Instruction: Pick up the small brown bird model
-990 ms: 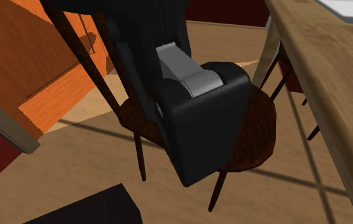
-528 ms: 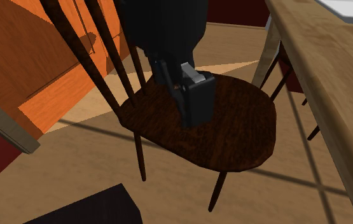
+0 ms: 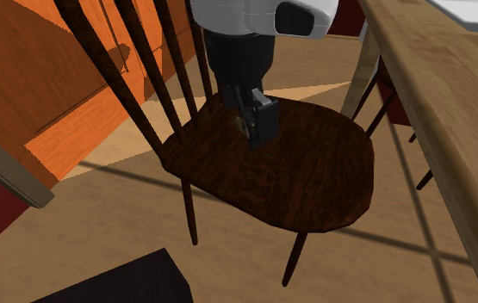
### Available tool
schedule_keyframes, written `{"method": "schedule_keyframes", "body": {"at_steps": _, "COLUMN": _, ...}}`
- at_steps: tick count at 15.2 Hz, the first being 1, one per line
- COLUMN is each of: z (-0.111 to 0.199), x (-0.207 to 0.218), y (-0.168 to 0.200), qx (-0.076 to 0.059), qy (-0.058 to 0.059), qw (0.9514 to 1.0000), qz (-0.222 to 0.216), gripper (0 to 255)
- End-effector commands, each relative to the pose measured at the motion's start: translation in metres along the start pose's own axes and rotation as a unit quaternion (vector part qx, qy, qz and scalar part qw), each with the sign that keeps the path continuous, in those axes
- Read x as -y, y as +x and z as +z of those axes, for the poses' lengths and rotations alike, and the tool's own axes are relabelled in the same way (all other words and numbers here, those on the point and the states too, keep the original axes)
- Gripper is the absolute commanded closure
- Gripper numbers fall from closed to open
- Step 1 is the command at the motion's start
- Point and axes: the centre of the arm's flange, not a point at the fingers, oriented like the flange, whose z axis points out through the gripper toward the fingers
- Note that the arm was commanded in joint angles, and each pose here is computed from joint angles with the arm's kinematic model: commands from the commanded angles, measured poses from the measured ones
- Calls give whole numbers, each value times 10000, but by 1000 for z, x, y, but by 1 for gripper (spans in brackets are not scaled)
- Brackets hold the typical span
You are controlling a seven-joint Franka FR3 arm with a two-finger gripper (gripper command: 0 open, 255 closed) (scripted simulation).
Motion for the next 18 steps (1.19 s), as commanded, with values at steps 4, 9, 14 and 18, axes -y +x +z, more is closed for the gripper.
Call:
{"method": "schedule_keyframes", "body": {"at_steps": 4, "z": 45, "x": 48, "y": 29, "qx": -8, "qy": 56, "qw": 10000, "qz": 49, "gripper": 0}}
{"method": "schedule_keyframes", "body": {"at_steps": 9, "z": 87, "x": 90, "y": 55, "qx": -12, "qy": 98, "qw": 9999, "qz": 95, "gripper": 0}}
{"method": "schedule_keyframes", "body": {"at_steps": 14, "z": 127, "x": 131, "y": 82, "qx": -16, "qy": 138, "qw": 9998, "qz": 140, "gripper": 0}}
{"method": "schedule_keyframes", "body": {"at_steps": 18, "z": 148, "x": 128, "y": 80, "qx": -16, "qy": 138, "qw": 9998, "qz": 140, "gripper": 0}}
